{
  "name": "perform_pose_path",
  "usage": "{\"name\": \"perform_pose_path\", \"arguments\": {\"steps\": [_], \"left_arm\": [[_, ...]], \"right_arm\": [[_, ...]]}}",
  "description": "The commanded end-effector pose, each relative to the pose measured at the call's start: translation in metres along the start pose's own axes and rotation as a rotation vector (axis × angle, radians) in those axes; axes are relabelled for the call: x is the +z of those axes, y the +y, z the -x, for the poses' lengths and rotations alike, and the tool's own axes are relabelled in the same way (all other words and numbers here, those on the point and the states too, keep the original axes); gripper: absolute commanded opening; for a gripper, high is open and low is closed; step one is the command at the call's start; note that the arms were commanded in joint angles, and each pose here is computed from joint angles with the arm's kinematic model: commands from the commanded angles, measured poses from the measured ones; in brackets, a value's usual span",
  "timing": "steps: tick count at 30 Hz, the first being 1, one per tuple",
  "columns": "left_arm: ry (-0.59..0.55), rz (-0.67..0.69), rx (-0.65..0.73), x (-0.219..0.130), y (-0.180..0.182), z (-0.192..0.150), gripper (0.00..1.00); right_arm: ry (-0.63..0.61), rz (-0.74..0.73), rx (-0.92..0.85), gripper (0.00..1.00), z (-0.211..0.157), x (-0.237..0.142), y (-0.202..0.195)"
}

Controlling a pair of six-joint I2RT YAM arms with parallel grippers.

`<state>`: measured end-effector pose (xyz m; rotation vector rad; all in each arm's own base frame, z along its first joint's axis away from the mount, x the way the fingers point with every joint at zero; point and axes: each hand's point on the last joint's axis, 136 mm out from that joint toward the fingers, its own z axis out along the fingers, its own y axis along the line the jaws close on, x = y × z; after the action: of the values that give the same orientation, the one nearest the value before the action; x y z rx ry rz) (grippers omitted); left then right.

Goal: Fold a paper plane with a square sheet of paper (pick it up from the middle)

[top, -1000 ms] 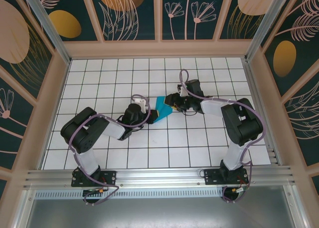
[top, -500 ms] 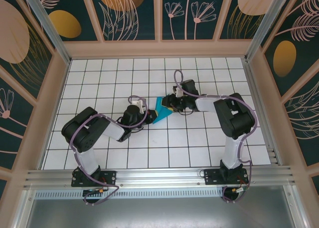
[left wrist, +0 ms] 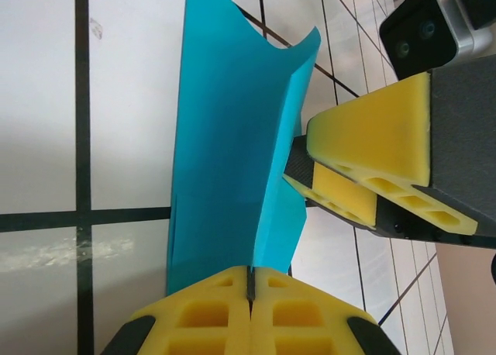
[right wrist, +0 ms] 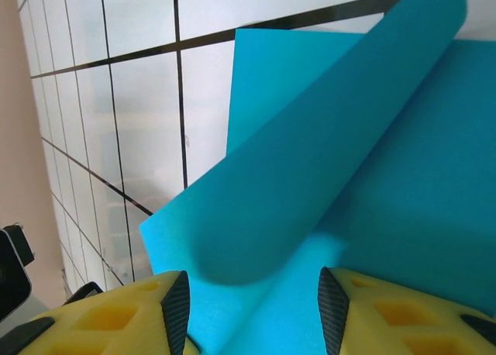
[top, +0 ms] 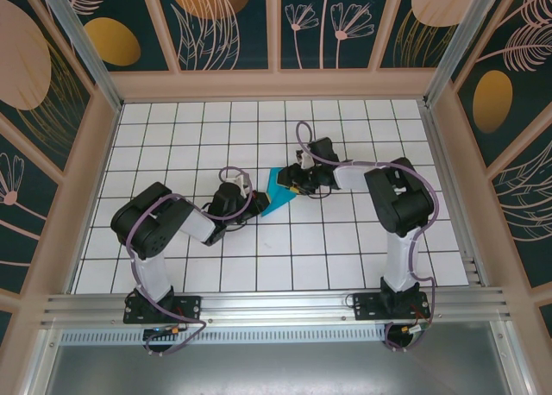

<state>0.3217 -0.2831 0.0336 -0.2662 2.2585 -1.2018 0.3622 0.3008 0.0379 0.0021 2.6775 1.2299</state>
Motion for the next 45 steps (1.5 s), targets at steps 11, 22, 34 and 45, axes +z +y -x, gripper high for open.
{"name": "perform_pose_path", "arguments": {"steps": [11,22,34,45], "left_arm": [[-0.012,0.003,-0.017,-0.014,-0.004,0.015,0.27],[-0.039,0.009,0.017,-0.024,-0.019,0.031,0.44],[0.140,-0.034,0.039,0.003,-0.024,0.009,0.23],[0.194,0.052,0.032,0.017,-0.005,0.003,0.14]], "right_arm": [[0.034,-0.339,0.052,0.48,-0.014,0.016,-0.062],[0.066,-0.481,0.113,0.44,-0.029,0.014,-0.096],[0.105,-0.540,0.116,0.43,-0.036,0.015,-0.108],[0.115,-0.550,0.133,0.46,-0.035,0.019,-0.108]]}}
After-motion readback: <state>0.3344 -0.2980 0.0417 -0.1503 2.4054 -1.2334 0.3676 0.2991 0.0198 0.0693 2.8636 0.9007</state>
